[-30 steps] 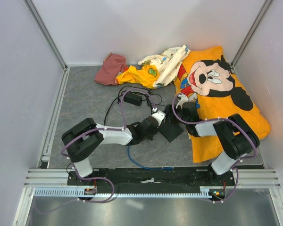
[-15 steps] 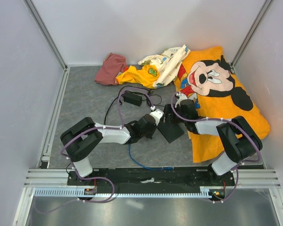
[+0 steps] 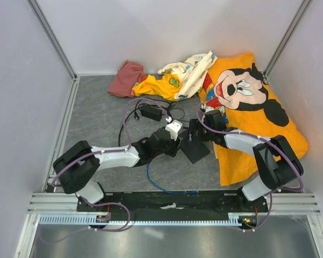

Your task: Insert the plug into the switch port

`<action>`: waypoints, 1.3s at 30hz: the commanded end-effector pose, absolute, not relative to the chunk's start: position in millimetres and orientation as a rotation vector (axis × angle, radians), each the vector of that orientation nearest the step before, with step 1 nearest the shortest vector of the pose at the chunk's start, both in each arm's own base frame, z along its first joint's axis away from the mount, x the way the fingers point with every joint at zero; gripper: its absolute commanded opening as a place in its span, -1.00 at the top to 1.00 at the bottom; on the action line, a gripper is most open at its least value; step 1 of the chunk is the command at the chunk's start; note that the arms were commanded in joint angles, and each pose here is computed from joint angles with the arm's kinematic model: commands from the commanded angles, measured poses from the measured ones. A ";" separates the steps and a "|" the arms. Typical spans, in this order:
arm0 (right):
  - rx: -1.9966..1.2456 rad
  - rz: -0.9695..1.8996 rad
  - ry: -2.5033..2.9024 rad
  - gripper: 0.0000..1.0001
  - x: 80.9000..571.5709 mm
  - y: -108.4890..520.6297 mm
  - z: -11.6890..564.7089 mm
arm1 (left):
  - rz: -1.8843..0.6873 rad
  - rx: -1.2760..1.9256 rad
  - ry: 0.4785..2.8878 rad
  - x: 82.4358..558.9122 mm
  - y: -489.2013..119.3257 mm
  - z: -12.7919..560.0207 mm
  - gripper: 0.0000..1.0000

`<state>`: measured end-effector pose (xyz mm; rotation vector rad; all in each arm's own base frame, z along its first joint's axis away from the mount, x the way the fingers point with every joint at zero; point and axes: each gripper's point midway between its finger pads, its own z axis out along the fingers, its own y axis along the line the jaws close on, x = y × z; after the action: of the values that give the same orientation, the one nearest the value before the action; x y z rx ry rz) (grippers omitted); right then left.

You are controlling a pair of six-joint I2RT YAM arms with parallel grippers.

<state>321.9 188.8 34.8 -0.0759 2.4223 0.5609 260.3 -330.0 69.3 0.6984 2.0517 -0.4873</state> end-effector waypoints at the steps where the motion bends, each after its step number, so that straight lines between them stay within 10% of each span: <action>1: -0.073 0.408 2.443 -0.96 324.7 166.2 48.0 | -0.466 0.611 2.049 261.9 -315.8 90.8 -0.25; 13: -0.139 0.426 2.149 -0.96 341.2 164.7 130.8 | -0.286 0.233 2.044 358.2 -230.1 186.9 -0.78; 25: -0.145 0.429 2.125 -0.96 336.6 162.4 125.7 | -0.086 0.332 2.194 486.0 -255.5 129.8 -0.69; 39: -0.155 0.473 2.141 -0.96 343.9 173.1 119.1 | 0.353 0.121 2.502 406.7 -127.1 33.0 -0.58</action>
<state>333.1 165.3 108.1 -0.1481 2.1879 0.4371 449.0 -196.7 42.2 0.2777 2.4109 0.1160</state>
